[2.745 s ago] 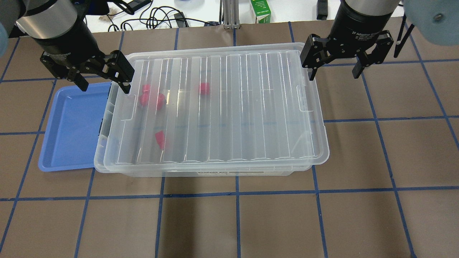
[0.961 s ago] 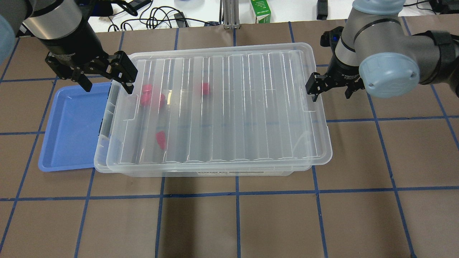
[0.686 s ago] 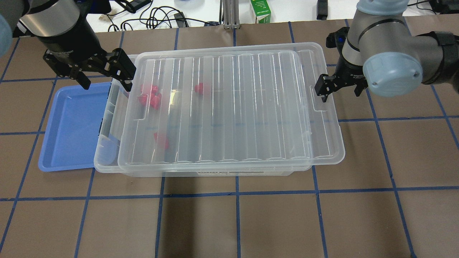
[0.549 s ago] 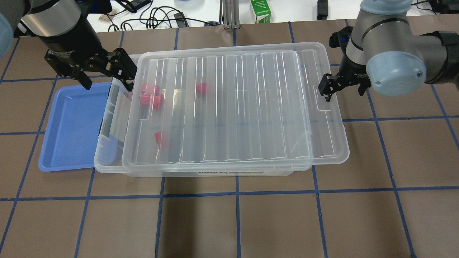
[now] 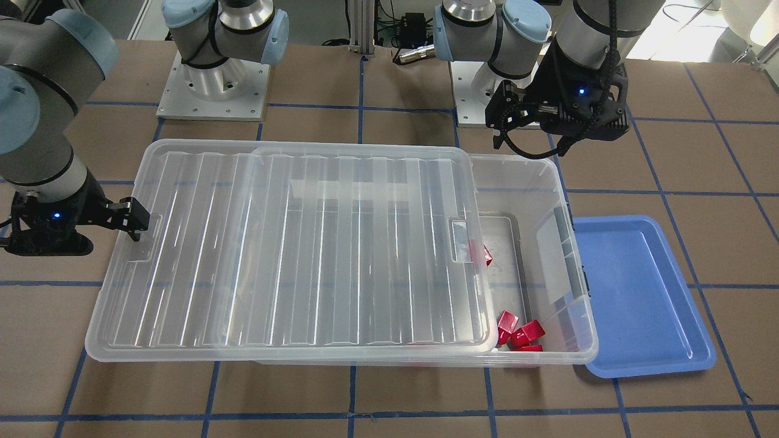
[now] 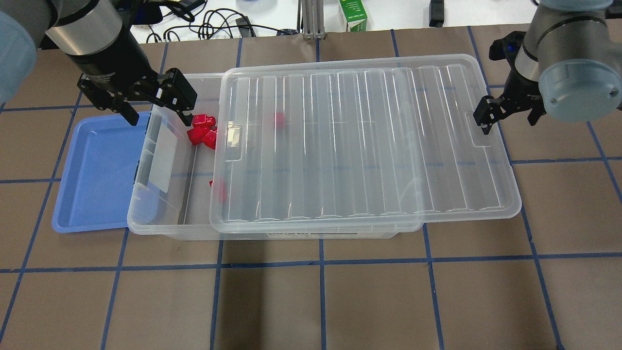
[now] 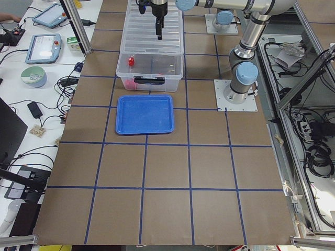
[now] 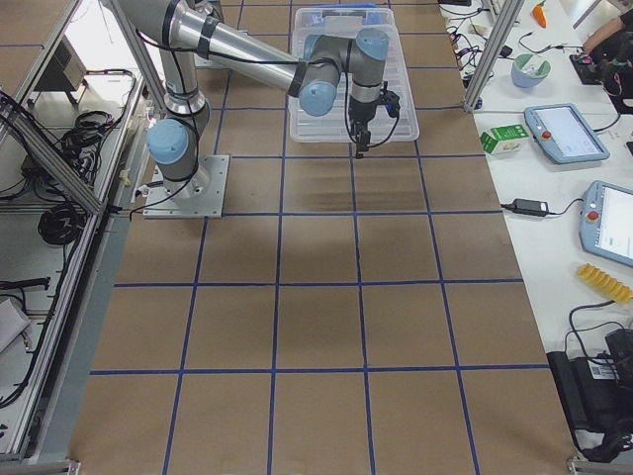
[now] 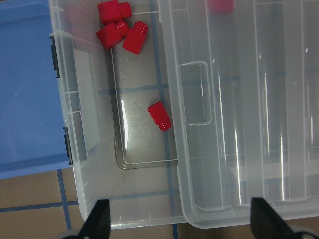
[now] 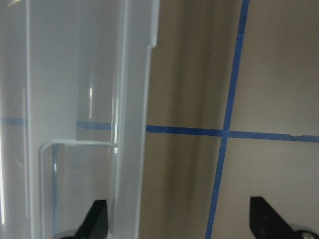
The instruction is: Place red block in blue tray from box
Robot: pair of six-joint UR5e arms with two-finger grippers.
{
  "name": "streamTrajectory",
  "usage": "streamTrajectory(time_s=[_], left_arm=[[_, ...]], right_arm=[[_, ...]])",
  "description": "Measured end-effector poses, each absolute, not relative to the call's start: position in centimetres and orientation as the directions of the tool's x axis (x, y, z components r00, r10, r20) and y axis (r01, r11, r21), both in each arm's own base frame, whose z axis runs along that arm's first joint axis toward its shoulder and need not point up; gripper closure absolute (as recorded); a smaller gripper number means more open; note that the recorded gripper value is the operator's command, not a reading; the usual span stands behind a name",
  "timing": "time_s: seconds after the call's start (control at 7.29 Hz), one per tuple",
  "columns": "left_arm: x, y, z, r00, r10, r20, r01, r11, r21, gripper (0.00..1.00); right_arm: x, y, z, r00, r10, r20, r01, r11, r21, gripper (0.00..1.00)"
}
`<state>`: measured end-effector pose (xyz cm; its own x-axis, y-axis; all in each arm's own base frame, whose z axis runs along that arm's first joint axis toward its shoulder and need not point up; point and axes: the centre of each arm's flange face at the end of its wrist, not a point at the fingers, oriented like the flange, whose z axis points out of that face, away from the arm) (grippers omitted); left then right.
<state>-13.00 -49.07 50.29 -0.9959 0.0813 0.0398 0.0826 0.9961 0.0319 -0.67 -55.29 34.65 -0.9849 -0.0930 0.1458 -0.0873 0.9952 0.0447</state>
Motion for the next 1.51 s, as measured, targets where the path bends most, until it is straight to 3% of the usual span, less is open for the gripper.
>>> streamTrajectory(time_s=[0.41, 0.96, 1.51], left_arm=[[-12.6, -51.2, 47.1, -0.996, 0.074, 0.056, 0.077, 0.996, 0.048, 0.00], [-11.3, -55.0, 36.4, -0.998, 0.040, 0.054, 0.043, 0.998, 0.051, 0.00], [-11.1, -55.2, 30.4, -0.994, -0.097, 0.049, -0.092, 0.992, 0.090, 0.00]], right_arm=[[-2.7, -55.3, 34.8, -0.986, -0.080, 0.148, -0.074, 0.996, 0.045, 0.00], [-5.5, -55.1, 35.1, -0.990, -0.028, 0.139, -0.022, 0.999, 0.042, 0.00], [-3.5, -55.5, 43.7, -1.000, -0.015, 0.017, -0.015, 1.000, 0.019, 0.00]])
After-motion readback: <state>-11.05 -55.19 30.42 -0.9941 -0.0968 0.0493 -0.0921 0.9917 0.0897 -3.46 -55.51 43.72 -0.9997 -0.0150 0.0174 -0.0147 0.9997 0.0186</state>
